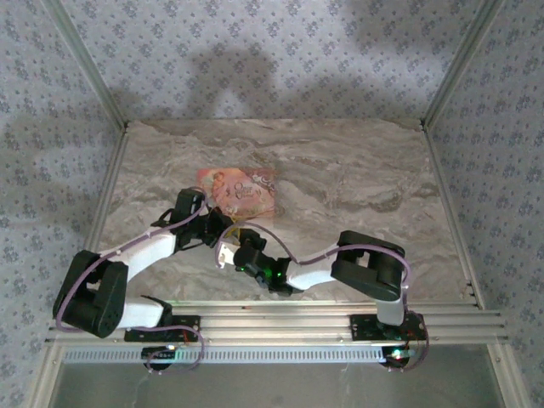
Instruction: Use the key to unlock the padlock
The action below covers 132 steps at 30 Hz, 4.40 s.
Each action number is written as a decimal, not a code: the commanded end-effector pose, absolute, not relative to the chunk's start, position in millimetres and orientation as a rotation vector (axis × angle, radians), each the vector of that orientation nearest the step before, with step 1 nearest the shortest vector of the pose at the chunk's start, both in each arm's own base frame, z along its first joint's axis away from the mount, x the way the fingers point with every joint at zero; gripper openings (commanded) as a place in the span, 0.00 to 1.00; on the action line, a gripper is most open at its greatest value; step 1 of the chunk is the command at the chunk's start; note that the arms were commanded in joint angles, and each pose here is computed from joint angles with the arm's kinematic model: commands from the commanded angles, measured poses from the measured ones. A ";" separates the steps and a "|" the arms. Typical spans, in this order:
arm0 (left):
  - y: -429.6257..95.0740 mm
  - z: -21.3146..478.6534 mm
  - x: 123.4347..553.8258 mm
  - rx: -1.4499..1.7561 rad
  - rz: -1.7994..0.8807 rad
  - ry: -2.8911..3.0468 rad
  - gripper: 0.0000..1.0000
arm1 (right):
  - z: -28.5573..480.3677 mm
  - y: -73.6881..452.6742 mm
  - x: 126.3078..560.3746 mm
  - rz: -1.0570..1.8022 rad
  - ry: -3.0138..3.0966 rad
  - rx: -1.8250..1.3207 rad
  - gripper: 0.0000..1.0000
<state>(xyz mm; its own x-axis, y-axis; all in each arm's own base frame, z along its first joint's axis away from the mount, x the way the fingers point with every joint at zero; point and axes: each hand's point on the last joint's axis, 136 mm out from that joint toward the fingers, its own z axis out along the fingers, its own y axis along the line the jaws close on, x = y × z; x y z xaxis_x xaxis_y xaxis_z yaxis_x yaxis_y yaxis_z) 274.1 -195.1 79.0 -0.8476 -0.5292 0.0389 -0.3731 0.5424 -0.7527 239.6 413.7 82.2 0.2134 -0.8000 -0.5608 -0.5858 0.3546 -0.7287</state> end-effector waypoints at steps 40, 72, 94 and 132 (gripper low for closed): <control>-201.2 89.1 257.3 -0.847 -1.332 2.624 0.06 | 91.3 403.6 264.1 -0.288 1.444 -1.318 0.00; -105.1 114.0 229.7 -0.784 -0.945 2.543 0.58 | 94.1 405.6 268.7 -0.159 1.463 -1.397 0.00; -90.8 92.2 218.1 -0.832 -0.895 2.573 0.60 | 91.7 432.7 285.9 -0.201 1.168 -1.715 0.00; -48.6 169.6 270.3 -0.386 -0.499 2.335 0.98 | 168.0 304.9 240.1 0.190 1.931 -1.055 0.85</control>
<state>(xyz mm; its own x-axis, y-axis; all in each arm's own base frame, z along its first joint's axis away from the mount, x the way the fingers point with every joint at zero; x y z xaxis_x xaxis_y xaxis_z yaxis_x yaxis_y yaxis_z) 250.6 -64.8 149.8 -0.7737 -0.4513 -0.4447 -0.1773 0.8280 -0.5320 228.2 334.8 161.2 -0.1618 -0.6134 -0.7730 -0.8186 0.5209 -0.2419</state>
